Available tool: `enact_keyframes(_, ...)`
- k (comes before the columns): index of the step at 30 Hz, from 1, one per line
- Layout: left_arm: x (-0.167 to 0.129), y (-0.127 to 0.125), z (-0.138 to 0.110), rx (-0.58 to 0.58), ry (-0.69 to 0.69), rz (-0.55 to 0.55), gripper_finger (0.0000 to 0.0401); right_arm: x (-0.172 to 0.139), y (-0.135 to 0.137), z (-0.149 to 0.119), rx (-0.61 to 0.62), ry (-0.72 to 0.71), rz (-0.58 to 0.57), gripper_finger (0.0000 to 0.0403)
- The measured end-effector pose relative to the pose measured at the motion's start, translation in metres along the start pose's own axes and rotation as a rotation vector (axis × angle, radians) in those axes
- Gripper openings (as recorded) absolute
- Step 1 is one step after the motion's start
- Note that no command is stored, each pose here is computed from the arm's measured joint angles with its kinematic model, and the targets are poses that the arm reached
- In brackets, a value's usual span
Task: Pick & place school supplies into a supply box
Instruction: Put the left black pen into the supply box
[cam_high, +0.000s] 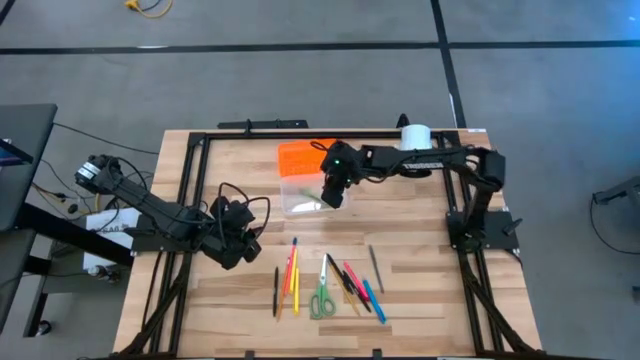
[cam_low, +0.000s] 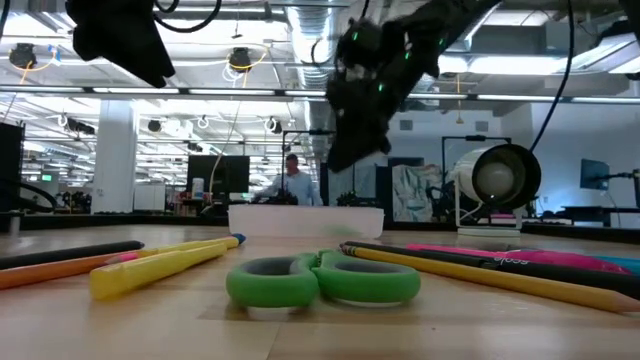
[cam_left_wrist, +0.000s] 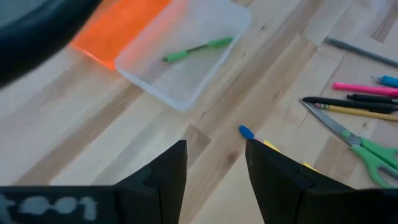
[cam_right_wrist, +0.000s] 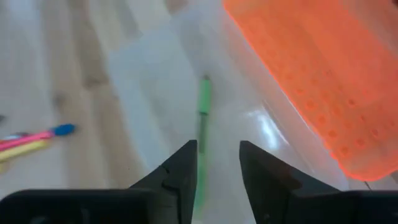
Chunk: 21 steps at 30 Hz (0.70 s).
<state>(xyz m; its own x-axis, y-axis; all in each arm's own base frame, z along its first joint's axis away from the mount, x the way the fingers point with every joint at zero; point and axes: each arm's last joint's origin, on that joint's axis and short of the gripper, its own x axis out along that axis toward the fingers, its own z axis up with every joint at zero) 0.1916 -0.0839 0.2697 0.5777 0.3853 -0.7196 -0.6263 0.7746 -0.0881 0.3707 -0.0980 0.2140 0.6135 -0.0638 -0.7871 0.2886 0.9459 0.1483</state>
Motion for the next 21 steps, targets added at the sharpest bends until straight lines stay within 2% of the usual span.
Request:
enact_keyframes(5, 0.006, -0.007, -0.007, -0.03, 0.113, -0.033, 0.0155, -0.039, 0.026, 0.005, -0.04, -0.053, 0.043, 0.0116)
enact_keyframes(9, 0.019, -0.025, -0.021, -0.06, 0.222, -0.057, 0.0155, -0.072, 0.045, -0.002, -0.076, -0.041, 0.031, 0.0116)
enact_keyframes(15, 0.048, -0.069, -0.049, -0.109, 0.334, -0.168, 0.0155, -0.117, 0.07, -0.019, -0.152, -0.026, -0.073, 0.0115)
enact_keyframes(21, 0.072, -0.1, -0.069, -0.238, 0.342, -0.251, 0.0155, -0.154, 0.087, -0.032, -0.218, -0.079, -0.148, 0.0115)
